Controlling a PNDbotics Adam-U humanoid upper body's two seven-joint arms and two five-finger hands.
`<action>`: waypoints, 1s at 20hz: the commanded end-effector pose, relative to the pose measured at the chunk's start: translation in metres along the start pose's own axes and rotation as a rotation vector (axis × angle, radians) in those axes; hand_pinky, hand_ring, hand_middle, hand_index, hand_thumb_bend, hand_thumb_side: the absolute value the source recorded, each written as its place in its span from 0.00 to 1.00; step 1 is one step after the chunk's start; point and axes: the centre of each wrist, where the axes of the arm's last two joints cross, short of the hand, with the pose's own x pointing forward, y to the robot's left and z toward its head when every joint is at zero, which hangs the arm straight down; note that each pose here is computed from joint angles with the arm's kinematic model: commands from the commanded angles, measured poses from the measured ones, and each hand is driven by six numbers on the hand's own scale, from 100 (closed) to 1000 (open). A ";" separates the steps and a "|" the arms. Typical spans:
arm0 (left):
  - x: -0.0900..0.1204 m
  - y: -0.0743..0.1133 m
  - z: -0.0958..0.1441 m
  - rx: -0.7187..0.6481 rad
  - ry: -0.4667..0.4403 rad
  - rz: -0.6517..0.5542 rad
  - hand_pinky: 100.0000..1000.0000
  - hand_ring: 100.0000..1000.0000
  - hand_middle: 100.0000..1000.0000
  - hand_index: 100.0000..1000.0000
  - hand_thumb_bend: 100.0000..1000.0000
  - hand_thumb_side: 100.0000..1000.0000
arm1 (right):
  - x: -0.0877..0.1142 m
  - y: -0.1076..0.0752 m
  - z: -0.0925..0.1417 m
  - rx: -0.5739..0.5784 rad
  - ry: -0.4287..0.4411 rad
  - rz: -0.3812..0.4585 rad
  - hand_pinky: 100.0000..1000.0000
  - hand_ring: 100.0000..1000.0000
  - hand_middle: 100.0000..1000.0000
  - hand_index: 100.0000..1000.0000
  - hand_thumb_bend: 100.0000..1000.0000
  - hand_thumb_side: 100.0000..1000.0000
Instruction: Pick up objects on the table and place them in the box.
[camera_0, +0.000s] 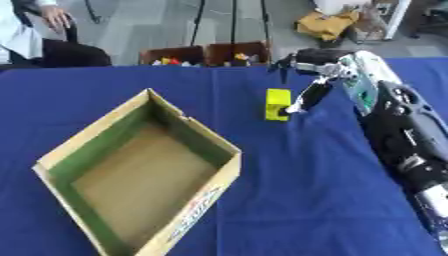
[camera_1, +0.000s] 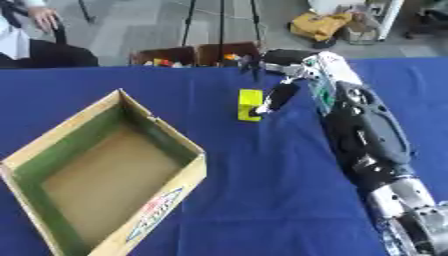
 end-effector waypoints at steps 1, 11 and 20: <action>0.003 0.001 -0.007 -0.028 -0.024 -0.011 0.72 0.63 0.83 0.95 0.00 1.00 | -0.006 -0.017 0.009 -0.015 0.039 0.050 0.86 0.93 0.77 0.92 0.52 0.34; 0.002 -0.001 -0.008 -0.033 -0.029 -0.009 0.72 0.63 0.83 0.95 0.00 1.00 | -0.002 -0.010 0.003 -0.042 0.131 0.103 0.82 0.90 0.85 0.89 0.53 0.37; 0.002 -0.002 -0.008 -0.038 -0.028 -0.007 0.72 0.62 0.83 0.95 0.00 1.00 | 0.005 -0.003 -0.006 -0.075 0.200 0.122 0.77 0.85 0.46 0.83 0.48 0.35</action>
